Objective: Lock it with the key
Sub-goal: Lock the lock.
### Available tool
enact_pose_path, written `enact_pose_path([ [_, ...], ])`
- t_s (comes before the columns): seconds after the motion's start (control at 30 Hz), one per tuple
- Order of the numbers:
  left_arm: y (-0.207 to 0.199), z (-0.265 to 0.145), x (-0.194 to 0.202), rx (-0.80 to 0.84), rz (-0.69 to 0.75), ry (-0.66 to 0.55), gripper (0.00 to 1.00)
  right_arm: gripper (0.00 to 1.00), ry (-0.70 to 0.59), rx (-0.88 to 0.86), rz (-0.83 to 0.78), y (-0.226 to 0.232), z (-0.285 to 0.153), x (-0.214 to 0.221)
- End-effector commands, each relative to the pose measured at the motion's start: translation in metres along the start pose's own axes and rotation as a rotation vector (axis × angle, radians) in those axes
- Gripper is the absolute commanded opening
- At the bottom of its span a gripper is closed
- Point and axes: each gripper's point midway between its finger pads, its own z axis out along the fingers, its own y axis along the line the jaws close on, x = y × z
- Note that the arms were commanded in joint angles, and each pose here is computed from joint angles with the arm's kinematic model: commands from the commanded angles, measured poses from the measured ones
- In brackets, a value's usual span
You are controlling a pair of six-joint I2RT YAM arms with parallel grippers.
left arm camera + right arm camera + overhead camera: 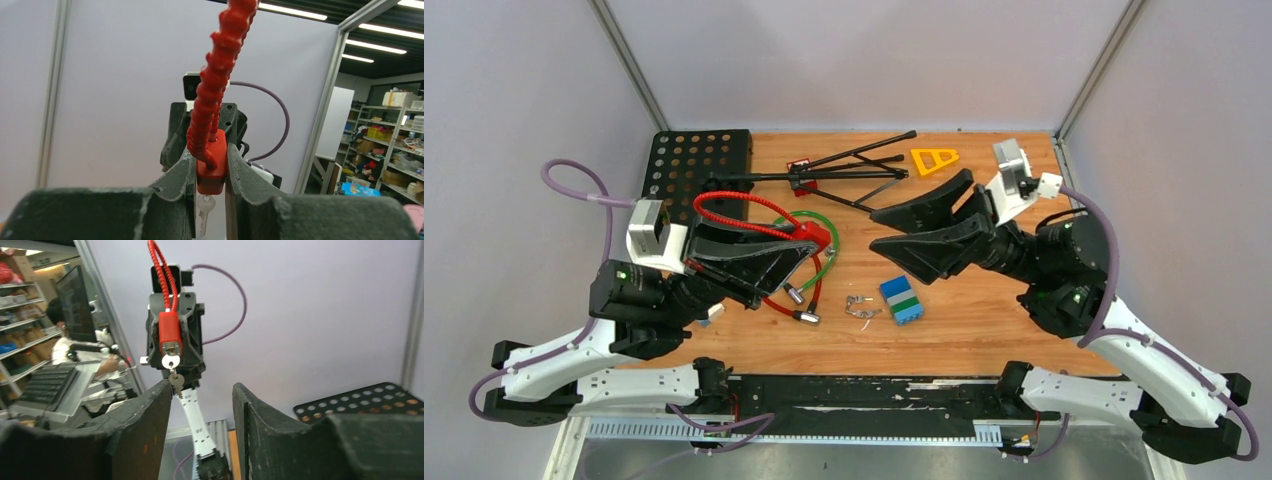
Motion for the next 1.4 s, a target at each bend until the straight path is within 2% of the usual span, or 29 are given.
enact_pose_path([
  [0.0,-0.013,0.004,-0.033,0.052,0.01,-0.106,0.0,0.46,-0.125,0.105,-0.196,-0.016,-0.005,-0.034],
  [0.13,0.007,0.003,-0.037,-0.064,-0.049,-0.157,0.0,0.39,-0.169,0.08,-0.378,-0.018,-0.006,-0.038],
  [0.2,0.019,-0.002,-0.045,-0.132,-0.117,-0.219,0.0,0.38,-0.183,0.028,-0.55,-0.012,-0.004,-0.038],
  [0.33,0.017,-0.009,-0.068,-0.123,-0.233,-0.339,0.0,0.38,-0.176,0.032,-0.799,-0.019,0.001,-0.036],
  [0.43,0.019,-0.019,-0.085,-0.133,-0.325,-0.418,0.0,0.39,-0.145,0.069,-0.92,-0.032,0.002,-0.03],
  [0.53,0.03,-0.032,-0.095,-0.186,-0.376,-0.485,0.0,0.41,-0.138,0.085,-0.943,-0.036,0.0,-0.028],
  [0.63,0.048,-0.044,-0.093,-0.29,-0.393,-0.503,0.0,0.41,-0.146,0.074,-0.93,-0.035,-0.002,-0.024],
  [0.73,0.055,-0.052,-0.093,-0.32,-0.444,-0.537,0.0,0.41,-0.15,0.069,-0.914,-0.033,-0.004,-0.022],
  [0.93,0.045,-0.058,-0.111,-0.261,-0.578,-0.584,0.0,0.41,-0.144,0.069,-0.895,-0.03,-0.009,-0.02],
  [1.17,0.025,-0.049,-0.118,-0.166,-0.598,-0.541,0.0,0.41,-0.122,0.07,-0.906,-0.034,-0.012,-0.011],
  [1.37,0.023,-0.047,-0.118,-0.158,-0.584,-0.537,0.0,0.42,-0.102,0.073,-0.924,-0.037,-0.011,-0.007],
])
